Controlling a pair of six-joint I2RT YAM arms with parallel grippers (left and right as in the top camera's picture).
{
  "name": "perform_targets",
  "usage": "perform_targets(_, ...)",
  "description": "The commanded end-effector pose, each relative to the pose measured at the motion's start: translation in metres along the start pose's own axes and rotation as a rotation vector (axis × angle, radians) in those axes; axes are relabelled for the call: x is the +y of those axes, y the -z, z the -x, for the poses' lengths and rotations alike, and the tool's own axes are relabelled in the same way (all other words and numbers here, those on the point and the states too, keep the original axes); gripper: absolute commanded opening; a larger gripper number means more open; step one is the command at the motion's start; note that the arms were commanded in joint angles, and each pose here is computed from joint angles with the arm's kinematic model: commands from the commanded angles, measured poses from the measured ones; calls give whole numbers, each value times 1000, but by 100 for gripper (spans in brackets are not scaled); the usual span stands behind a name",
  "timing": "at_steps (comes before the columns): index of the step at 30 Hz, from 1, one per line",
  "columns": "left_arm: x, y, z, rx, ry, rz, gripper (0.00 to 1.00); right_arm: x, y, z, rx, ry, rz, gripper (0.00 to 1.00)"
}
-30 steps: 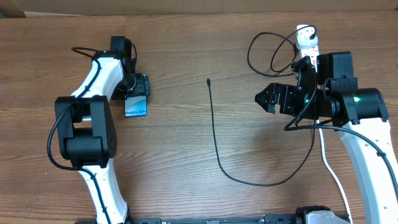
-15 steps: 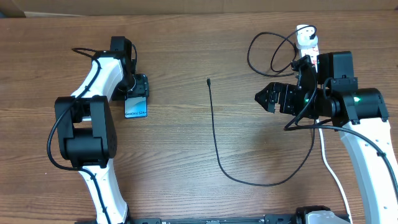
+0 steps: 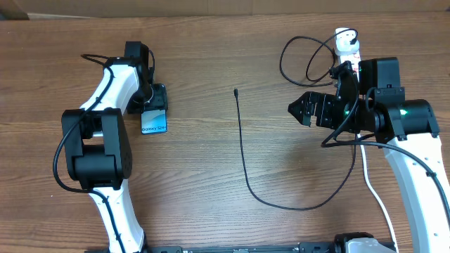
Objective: Plug charger to phone and switch on socket
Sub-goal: 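Lower the left gripper and grasp the phone's top edge, then lift the phone with the left gripper and tilt it upright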
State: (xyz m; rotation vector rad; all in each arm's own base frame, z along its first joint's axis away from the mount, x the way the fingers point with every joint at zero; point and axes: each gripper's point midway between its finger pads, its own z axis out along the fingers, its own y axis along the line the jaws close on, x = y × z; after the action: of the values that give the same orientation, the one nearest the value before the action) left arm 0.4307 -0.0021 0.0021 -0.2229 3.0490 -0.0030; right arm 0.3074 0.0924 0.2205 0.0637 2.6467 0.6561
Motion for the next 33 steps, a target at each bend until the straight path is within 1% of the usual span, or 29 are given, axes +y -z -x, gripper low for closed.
perform_targets(1,-7,-5,-9,49,7,-21,65,3,5,7,-27,12,0,100)
perform_targets(6,-9,16,3,36,11,-27,65,3,5,7,-27,11,0,100)
perform_targets(12,-11,43,12,29,53,-31,64,3,5,7,-27,11,0,100)
perform_targets(16,-19,54,12,43,73,-76,64,3,5,7,-27,11,0,100)
perform_targets(22,-30,63,7,83,164,-136,64,3,5,7,-27,11,0,100)
perform_targets(28,-52,70,-2,153,267,-261,64,3,5,7,-26,11,0,100)
perform_targets(31,-70,76,-4,189,304,-366,63,3,5,7,-25,10,0,100)
perform_targets(33,-82,82,-5,211,314,-438,61,3,5,6,-23,9,0,100)
